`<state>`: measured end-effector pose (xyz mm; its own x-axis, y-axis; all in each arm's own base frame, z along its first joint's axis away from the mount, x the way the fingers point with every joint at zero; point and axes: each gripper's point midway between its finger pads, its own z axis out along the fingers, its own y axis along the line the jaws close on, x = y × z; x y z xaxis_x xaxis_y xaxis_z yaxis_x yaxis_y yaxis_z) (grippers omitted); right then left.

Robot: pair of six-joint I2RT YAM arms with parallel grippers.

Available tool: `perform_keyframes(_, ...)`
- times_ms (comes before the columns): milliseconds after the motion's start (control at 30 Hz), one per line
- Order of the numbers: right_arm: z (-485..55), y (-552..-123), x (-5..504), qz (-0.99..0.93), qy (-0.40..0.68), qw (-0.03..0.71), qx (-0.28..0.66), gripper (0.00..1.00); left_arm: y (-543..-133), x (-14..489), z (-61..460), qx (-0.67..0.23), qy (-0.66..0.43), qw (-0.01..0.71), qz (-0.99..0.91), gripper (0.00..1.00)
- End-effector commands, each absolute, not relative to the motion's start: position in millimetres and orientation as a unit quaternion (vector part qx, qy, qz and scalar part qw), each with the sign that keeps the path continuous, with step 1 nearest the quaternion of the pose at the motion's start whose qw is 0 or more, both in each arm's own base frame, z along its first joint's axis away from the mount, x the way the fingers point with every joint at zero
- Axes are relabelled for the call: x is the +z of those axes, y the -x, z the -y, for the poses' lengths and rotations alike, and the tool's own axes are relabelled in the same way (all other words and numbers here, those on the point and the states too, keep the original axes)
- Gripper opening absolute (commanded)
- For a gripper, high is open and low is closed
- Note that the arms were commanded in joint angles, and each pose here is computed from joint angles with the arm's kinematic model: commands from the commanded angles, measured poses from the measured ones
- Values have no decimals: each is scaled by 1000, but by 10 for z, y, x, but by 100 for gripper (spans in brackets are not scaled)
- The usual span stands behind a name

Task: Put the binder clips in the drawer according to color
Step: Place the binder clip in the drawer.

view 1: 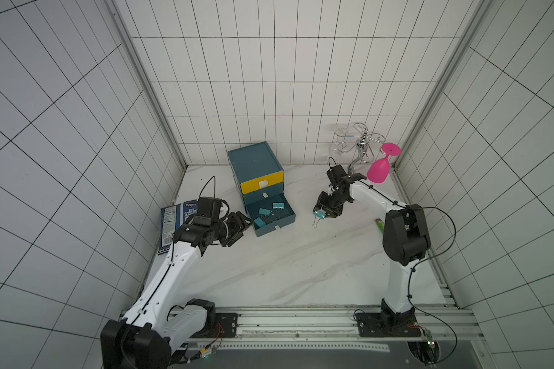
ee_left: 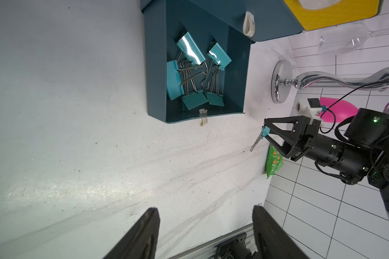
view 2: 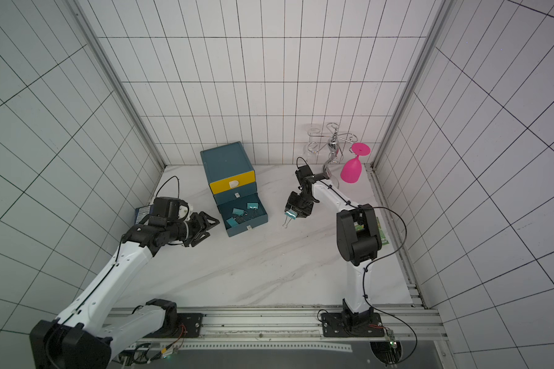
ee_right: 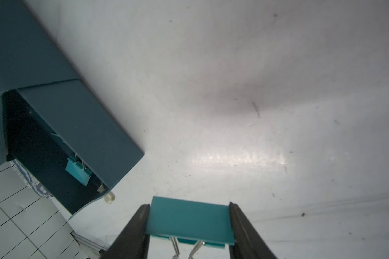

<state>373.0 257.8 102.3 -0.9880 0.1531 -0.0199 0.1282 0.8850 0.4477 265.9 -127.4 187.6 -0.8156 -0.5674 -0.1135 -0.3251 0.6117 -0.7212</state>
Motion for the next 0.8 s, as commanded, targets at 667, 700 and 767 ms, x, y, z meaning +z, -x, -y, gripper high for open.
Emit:
perform_keyframes(667,-3979,-3950,1608,-923,-34,33,381,50,-2347,1904,1224,-373,264,171,-873,69)
perform_keyframes(700,-3992,-3963,1607,-922,-35,34,384,51,-2349,1902,1221,-372,264,171,-873,69)
perform_keyframes(767,-4003,-3980,1601,-922,-38,35,385,52,-2353,1923,1221,-372,261,173,-874,69)
